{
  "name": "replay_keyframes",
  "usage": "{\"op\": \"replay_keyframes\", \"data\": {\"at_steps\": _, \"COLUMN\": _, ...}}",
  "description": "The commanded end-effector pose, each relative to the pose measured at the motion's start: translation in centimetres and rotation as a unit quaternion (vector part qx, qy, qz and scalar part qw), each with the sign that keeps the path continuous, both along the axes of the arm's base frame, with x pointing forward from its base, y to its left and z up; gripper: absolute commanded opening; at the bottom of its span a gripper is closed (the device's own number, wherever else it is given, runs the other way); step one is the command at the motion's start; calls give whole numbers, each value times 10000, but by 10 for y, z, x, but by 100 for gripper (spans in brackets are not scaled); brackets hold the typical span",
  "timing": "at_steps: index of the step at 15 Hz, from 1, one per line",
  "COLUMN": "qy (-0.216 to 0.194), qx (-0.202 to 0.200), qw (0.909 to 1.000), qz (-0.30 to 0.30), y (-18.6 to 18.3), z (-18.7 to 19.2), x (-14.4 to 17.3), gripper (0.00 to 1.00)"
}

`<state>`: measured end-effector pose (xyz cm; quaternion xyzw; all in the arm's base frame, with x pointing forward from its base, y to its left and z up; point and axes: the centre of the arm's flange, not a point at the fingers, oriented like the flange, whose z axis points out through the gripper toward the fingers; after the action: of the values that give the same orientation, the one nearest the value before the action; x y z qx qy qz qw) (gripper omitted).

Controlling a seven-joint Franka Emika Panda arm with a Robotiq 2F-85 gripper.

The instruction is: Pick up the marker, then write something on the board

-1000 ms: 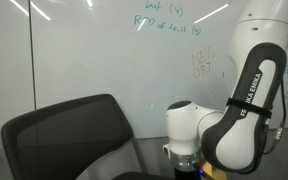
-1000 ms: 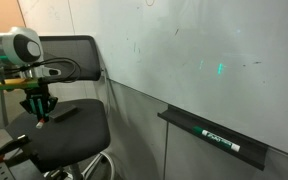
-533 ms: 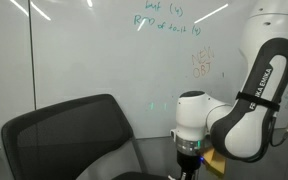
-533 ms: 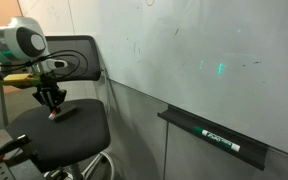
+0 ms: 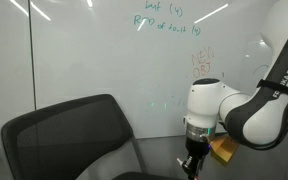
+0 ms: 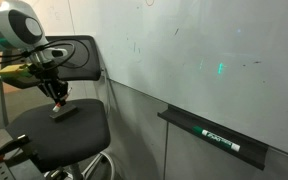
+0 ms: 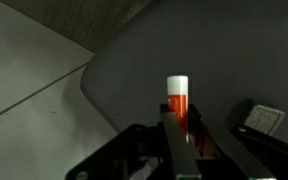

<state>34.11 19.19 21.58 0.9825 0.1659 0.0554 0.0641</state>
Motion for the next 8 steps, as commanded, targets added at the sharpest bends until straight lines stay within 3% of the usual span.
{"op": "replay_keyframes", "data": {"at_steps": 1, "qy": -287, "qx": -114, "qw": 9985, "qz": -455, "y": -11, "z": 35, "x": -13, "gripper": 5}}
{"op": "replay_keyframes", "data": {"at_steps": 8, "qy": -379, "qx": -592, "qw": 9925, "qz": -998, "y": -42, "z": 73, "x": 18, "gripper": 5}}
